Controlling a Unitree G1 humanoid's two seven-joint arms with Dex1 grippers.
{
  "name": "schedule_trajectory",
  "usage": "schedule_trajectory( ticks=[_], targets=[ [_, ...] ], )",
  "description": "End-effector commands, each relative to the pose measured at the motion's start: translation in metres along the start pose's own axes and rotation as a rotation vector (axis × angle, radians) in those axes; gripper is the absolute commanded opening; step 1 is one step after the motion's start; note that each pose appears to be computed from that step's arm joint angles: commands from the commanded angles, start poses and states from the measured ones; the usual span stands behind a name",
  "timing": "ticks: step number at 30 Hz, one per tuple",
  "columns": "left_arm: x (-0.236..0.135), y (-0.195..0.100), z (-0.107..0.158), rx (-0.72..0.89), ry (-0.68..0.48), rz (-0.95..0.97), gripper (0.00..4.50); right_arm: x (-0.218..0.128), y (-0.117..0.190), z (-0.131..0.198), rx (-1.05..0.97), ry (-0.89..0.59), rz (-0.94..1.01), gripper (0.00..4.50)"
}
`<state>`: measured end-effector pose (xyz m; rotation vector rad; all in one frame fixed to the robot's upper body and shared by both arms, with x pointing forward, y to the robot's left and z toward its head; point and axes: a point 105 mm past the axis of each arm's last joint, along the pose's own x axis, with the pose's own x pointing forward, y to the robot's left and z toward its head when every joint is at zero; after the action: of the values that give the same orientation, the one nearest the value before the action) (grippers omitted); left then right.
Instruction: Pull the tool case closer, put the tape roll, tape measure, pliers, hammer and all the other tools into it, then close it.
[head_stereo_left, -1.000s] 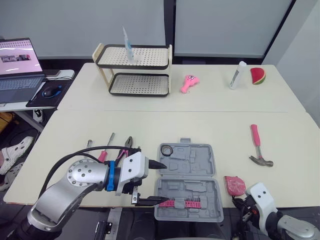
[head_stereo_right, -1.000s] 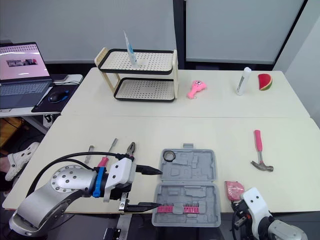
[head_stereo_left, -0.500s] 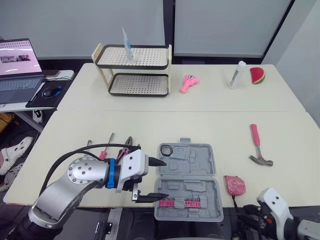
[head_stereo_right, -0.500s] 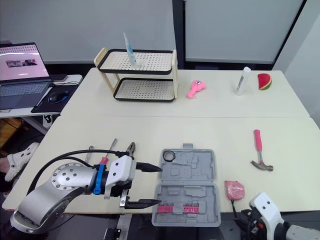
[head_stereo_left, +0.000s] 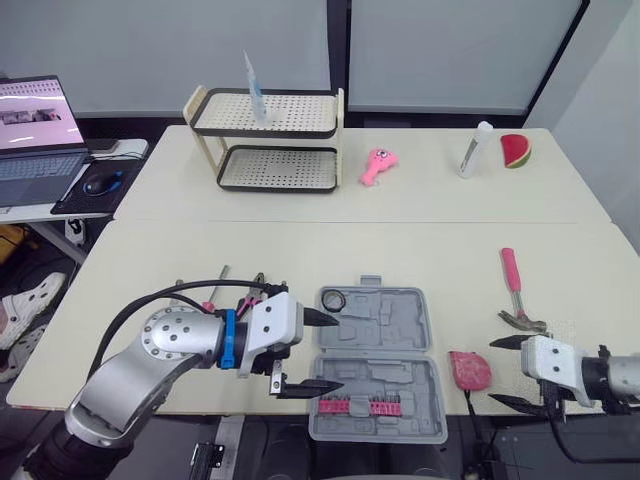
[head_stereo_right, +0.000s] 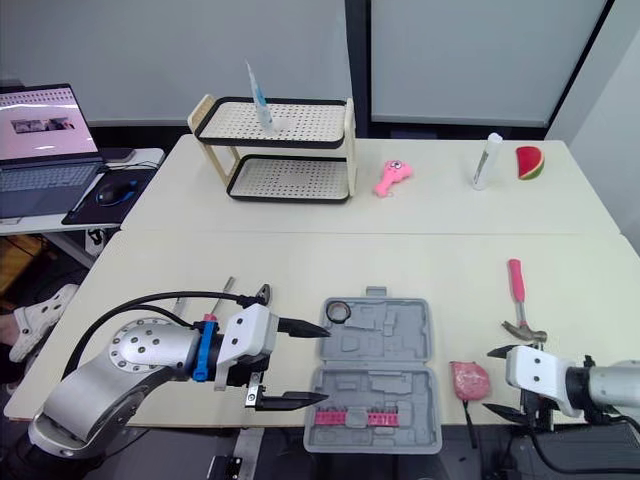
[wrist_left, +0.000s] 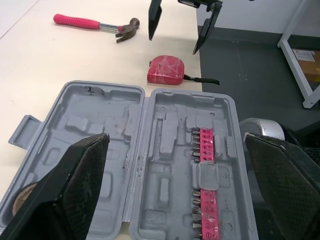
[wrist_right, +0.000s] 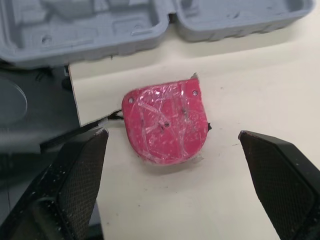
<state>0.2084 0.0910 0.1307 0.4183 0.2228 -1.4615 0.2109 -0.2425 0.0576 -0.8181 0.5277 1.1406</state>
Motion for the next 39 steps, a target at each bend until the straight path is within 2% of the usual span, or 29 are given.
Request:
schedule_trajectory(
  ticks=[1,27,30,32,39],
  targets=[
    [0.003,-0.006,0.007,0.026,-0.016,-0.022,4.5,0.007,0.002,0.0,-0.037,0.0,0.068,4.47],
    [0.008,-0.012,0.002,0.034,-0.018,-0.048,4.5,0.034,-0.011,-0.008,-0.083,0.019,0.141,4.47],
    [0.008,-0.012,0.001,0.035,-0.017,-0.047,4.5,0.036,-0.011,-0.008,-0.089,0.018,0.145,3.84],
    [0.008,-0.011,0.0,0.036,-0.017,-0.045,4.5,0.038,-0.011,-0.007,-0.094,0.016,0.141,3.22],
    [0.007,-0.006,-0.002,0.036,-0.015,-0.027,4.5,0.038,-0.018,-0.003,-0.104,0.006,0.107,3.18]
  ],
)
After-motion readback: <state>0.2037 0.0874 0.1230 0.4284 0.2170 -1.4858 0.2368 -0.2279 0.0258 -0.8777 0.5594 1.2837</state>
